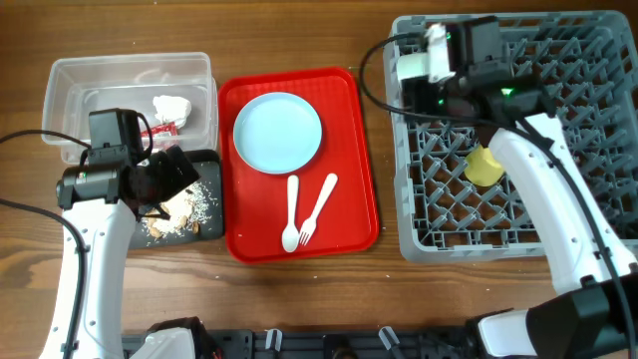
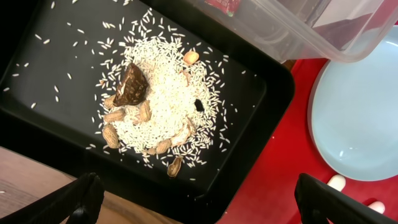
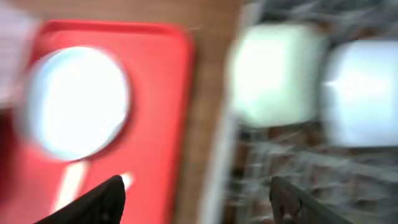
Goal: Sort waste into correct bins and load items into the dishwasher rack
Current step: 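Grasp the white fork with the right gripper and put it in the rack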
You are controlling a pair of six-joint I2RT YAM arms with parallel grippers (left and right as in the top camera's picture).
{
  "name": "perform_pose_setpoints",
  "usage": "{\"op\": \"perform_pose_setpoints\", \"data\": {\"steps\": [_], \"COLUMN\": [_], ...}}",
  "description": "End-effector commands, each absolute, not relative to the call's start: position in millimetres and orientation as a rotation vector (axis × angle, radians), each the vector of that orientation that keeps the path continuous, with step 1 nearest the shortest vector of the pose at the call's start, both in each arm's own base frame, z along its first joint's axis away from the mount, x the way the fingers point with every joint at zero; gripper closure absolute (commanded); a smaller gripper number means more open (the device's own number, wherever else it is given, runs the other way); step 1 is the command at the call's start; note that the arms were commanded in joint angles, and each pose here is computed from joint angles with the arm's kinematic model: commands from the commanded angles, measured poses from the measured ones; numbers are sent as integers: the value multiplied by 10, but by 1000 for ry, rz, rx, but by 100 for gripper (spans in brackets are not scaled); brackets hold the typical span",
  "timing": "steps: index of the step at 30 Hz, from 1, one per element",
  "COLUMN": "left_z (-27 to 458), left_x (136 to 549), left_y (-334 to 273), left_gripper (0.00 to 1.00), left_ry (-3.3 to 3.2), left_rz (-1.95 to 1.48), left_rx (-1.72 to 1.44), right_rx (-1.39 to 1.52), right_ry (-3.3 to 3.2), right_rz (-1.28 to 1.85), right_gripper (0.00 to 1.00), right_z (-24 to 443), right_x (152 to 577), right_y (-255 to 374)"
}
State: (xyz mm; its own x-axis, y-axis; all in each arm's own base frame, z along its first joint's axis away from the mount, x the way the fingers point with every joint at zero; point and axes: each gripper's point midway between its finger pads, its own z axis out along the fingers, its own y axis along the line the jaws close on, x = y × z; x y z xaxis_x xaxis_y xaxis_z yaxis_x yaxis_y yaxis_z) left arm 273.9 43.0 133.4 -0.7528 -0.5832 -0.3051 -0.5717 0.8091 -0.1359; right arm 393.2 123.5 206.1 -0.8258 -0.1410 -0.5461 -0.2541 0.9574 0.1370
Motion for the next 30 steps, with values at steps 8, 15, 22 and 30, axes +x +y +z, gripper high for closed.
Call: {"op": "perform_pose_setpoints", "data": {"steps": [8, 15, 22, 30], "left_z": [1362, 1362, 1362, 1362], "left_x": [2703, 2703, 2704, 2703], "left_y": [453, 453, 453, 453], "left_gripper": [0, 0, 0, 0], "left_ry": [2654, 2654, 2654, 2654], "left_rz": [-37, -37, -37, -37], "left_rx": [-898, -898, -898, -898], "right_rx": [70, 197, 280, 304], "right_ry": [3133, 3220, 3197, 3201], "right_rz": [233, 55, -9, -46], "right_gripper": [21, 29, 30, 43], "right_z": [617, 86, 45, -141], "right_x": [2557, 2306, 2340, 2266], "right_y": [2916, 3015, 2901, 2779]}}
